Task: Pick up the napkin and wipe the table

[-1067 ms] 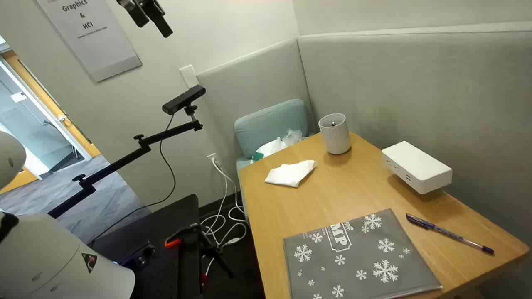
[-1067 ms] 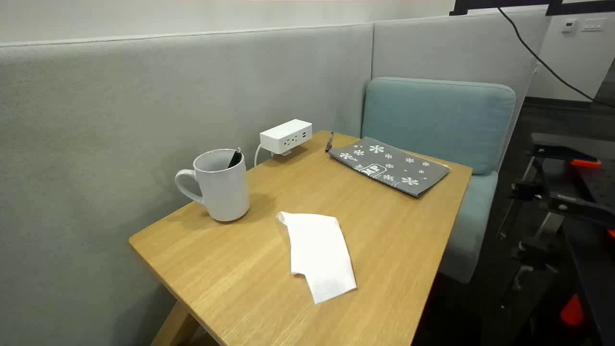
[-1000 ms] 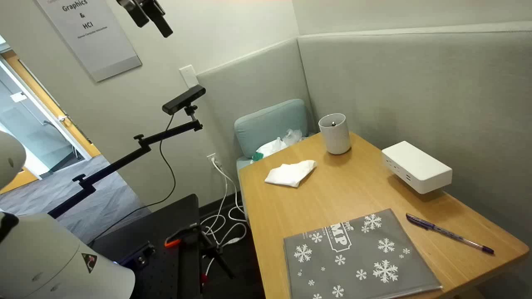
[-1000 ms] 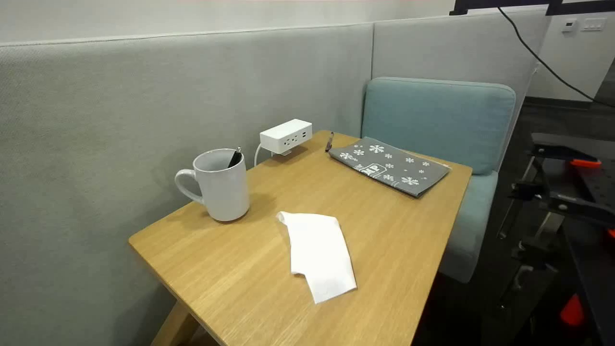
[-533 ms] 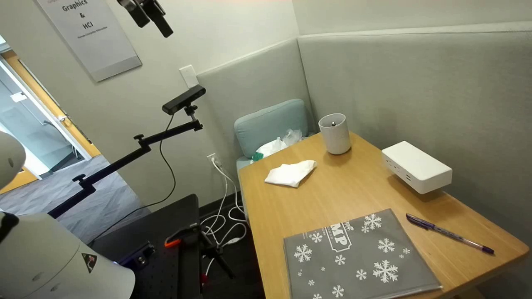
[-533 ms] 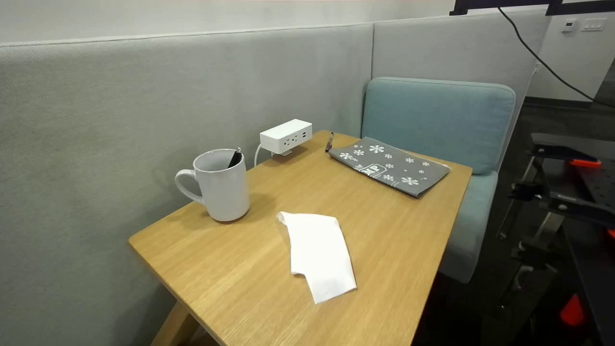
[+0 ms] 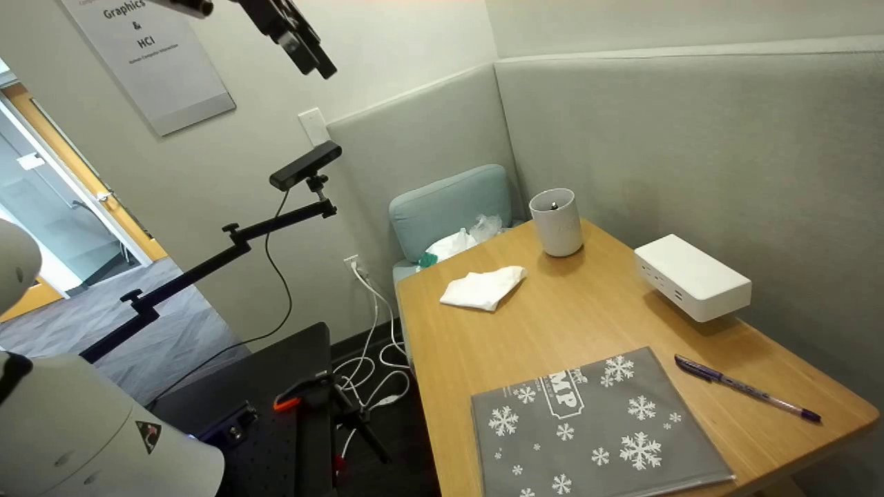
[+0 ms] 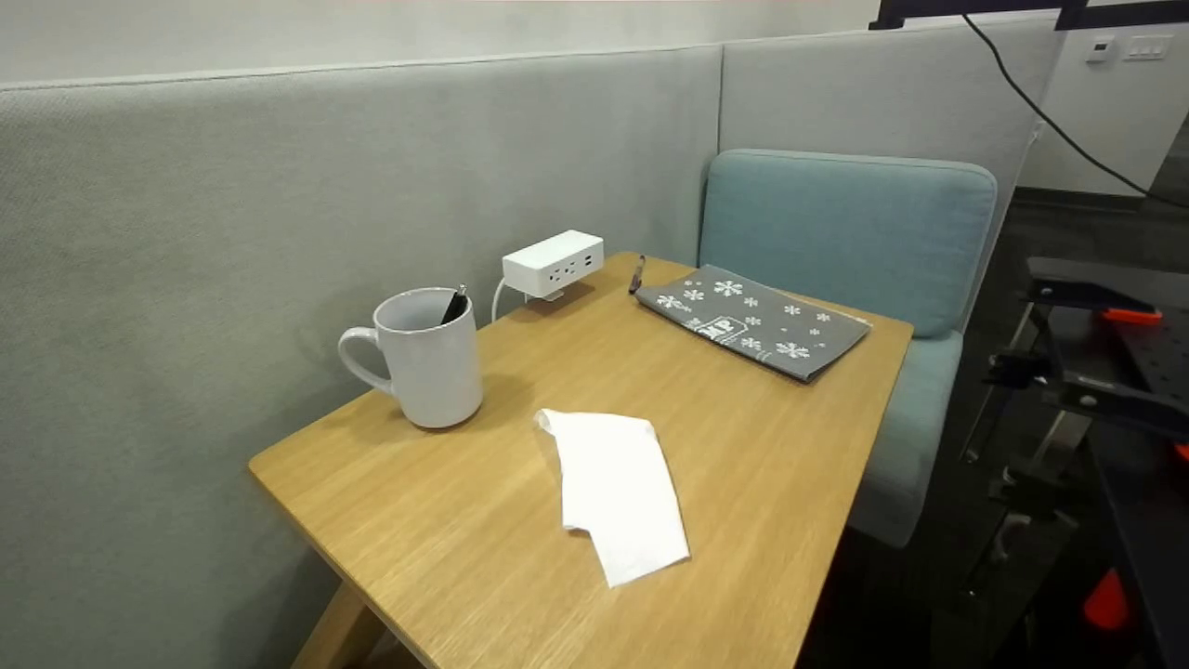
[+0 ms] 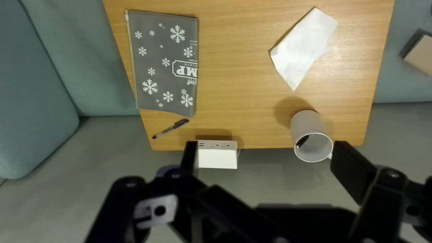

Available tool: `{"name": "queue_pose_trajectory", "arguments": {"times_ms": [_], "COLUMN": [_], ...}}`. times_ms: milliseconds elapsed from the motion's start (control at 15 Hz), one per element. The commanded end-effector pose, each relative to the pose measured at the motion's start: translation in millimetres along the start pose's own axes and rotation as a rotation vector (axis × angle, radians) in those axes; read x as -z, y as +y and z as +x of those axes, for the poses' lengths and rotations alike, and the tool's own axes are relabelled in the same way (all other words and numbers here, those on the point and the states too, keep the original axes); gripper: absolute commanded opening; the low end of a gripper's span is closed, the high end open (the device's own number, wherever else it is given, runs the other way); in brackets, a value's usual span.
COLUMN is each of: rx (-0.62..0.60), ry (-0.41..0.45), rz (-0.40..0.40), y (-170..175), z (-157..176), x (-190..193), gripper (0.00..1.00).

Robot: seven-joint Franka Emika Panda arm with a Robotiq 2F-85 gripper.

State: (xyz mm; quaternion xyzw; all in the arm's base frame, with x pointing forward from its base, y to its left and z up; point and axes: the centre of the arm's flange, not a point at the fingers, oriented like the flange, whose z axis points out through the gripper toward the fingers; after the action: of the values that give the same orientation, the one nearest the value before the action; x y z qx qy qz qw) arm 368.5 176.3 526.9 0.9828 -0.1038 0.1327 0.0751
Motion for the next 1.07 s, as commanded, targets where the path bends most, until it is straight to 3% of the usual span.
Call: {"name": "queue_pose_trajectory", "arguments": {"times_ms": [0, 267, 600, 667, 733, 1000], "rx": [-0.004, -0.006, -0.028, -0.027, -0.010, -0.014], "ry": [-0.024, -0.075, -0.190, -0.224, -0.191, -0.231], "rz": [0.062, 0.095, 0.071, 0.060, 0.060, 0.056], "y": [-5.9, -12.8, -22.7, -22.7, -15.3, -17.4], "z": [11.4, 16.5, 19.6, 18.8, 12.1, 13.6], "x": [-53.8, -112.3, -181.2, -187.2, -174.9, -192.5], "gripper": [1.00, 1.00, 1.00, 1.00, 1.00, 1.00]}}
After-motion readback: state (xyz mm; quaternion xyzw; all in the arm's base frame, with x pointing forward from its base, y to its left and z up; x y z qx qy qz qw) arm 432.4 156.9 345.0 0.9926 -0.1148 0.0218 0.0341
